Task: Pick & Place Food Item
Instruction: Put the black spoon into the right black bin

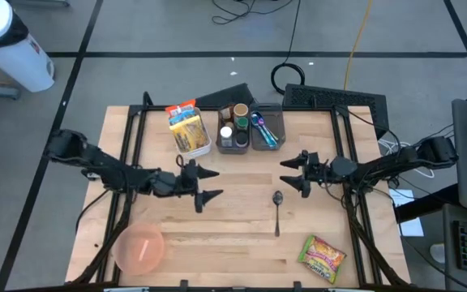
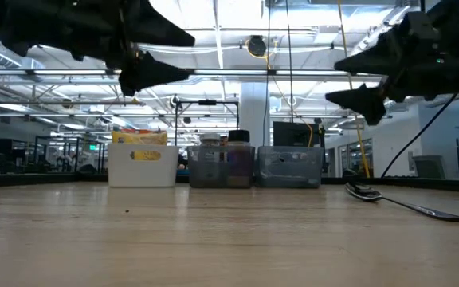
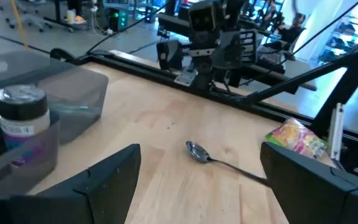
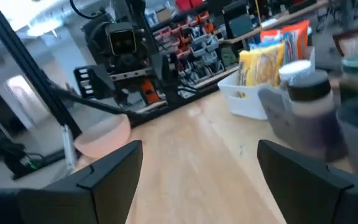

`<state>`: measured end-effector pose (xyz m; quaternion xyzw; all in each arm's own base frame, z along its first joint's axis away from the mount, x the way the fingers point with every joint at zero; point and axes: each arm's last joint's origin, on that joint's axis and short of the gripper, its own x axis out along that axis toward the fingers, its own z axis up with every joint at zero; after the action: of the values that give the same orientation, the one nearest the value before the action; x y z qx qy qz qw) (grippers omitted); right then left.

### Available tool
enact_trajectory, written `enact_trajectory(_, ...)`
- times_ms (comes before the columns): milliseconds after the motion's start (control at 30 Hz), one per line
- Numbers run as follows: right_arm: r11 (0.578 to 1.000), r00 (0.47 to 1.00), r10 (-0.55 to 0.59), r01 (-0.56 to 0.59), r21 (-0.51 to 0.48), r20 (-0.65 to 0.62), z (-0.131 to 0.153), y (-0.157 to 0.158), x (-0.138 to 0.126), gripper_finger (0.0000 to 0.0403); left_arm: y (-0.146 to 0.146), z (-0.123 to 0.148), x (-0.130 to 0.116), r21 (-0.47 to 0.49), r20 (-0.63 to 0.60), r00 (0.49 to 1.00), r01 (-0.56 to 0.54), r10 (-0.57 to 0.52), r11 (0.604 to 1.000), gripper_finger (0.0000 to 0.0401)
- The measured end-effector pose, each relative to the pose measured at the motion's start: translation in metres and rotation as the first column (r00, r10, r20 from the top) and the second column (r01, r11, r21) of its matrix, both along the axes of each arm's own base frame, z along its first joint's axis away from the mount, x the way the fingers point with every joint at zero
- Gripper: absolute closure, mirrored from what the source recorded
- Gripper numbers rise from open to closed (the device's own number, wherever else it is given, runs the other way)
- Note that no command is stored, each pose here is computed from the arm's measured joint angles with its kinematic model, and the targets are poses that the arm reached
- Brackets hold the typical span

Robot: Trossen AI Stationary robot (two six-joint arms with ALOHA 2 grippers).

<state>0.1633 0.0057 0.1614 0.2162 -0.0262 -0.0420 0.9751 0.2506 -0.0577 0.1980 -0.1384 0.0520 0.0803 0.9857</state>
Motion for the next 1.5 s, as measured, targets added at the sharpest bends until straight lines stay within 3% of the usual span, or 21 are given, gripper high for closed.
enact_trajectory(100,0.996,1.000,0.008,-0.010,-0.088,-0.027,0.008,0.002,0.009,0.0094,-0.003,-0.013,0.008,-0.037,0.000,1.000,-0.018,0.018,0.999,0.0066)
enact_trajectory(267,0.970,0.973,0.050,-0.101,-0.221,-0.227,0.007,0.013,0.025,0.0094,-0.001,-0.041,0.020,-0.118,-0.033,0.997,-0.077,0.074,0.990,0.0066)
enact_trajectory(433,0.956,0.903,0.075,-0.185,-0.225,-0.423,-0.004,0.023,0.039,0.0094,0.009,-0.067,0.028,-0.120,-0.102,0.987,-0.133,0.121,0.984,0.0066)
enact_trajectory(533,0.951,0.855,0.089,-0.226,-0.211,-0.511,-0.013,0.028,0.043,0.0094,0.017,-0.074,0.036,-0.213,-0.111,0.983,-0.169,0.148,0.962,0.0066)
enact_trajectory(633,0.945,0.803,0.090,-0.256,-0.205,-0.589,-0.025,0.031,0.042,0.0094,0.023,-0.074,0.047,-0.257,-0.110,0.990,-0.111,0.085,0.960,0.0066)
enact_trajectory(967,0.969,0.720,0.033,-0.194,-0.155,-0.693,-0.040,0.018,0.039,0.0094,0.015,-0.036,0.083,-0.091,-0.001,0.984,0.177,-0.178,0.980,0.0066)
enact_trajectory(1133,0.979,0.711,0.096,-0.193,-0.063,-0.697,-0.041,0.016,0.039,0.0098,0.016,-0.030,0.089,-0.024,-0.001,0.981,0.194,-0.194,0.981,0.0066)
enact_trajectory(1300,0.978,0.698,0.181,-0.200,0.053,-0.693,-0.042,0.017,0.038,0.0126,0.027,-0.033,0.090,-0.020,-0.038,0.983,0.180,-0.180,0.984,0.0066)
enact_trajectory(1500,0.982,0.698,0.172,-0.174,0.067,-0.695,-0.045,0.016,0.036,0.0172,0.046,-0.036,0.091,-0.045,-0.062,0.971,0.229,-0.231,0.972,0.0066)
